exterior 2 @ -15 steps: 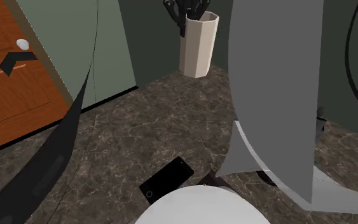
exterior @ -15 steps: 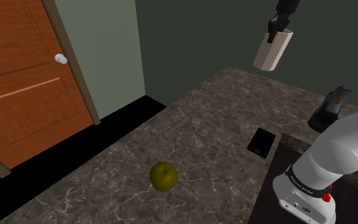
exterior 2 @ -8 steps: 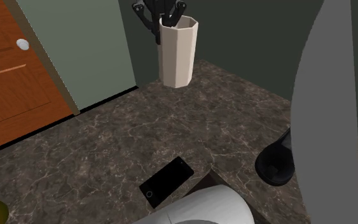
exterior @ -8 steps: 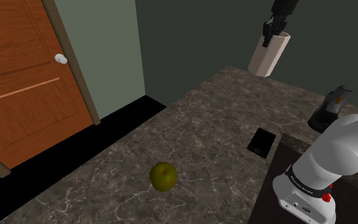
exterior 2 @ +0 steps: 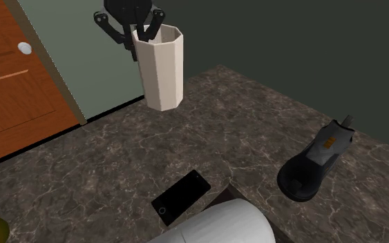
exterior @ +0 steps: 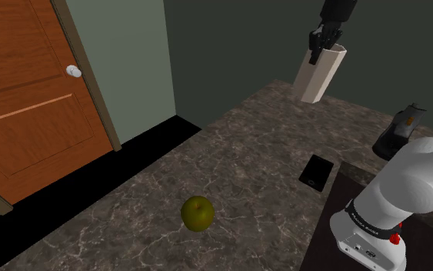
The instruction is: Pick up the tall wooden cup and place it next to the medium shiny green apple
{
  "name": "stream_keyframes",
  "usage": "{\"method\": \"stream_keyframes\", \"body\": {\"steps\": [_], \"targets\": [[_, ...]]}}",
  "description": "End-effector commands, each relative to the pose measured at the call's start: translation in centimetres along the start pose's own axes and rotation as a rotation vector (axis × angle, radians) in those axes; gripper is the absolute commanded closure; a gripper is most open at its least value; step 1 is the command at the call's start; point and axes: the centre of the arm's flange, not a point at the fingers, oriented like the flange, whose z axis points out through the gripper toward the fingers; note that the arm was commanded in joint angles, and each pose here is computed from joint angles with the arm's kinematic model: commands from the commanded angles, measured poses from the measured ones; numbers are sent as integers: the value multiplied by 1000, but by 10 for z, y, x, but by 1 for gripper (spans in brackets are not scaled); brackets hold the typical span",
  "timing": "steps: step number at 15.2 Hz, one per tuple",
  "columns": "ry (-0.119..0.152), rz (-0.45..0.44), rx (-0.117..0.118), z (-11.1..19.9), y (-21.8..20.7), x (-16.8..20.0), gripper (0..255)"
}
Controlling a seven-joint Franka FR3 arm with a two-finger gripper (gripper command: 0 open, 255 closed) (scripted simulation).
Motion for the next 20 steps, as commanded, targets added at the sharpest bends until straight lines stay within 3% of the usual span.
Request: {"method": "stream_keyframes", "body": {"steps": [1, 20], "targets": [[0, 2, -1, 1, -24, -8, 255], [0, 2, -1, -1, -259, -96, 255]]}}
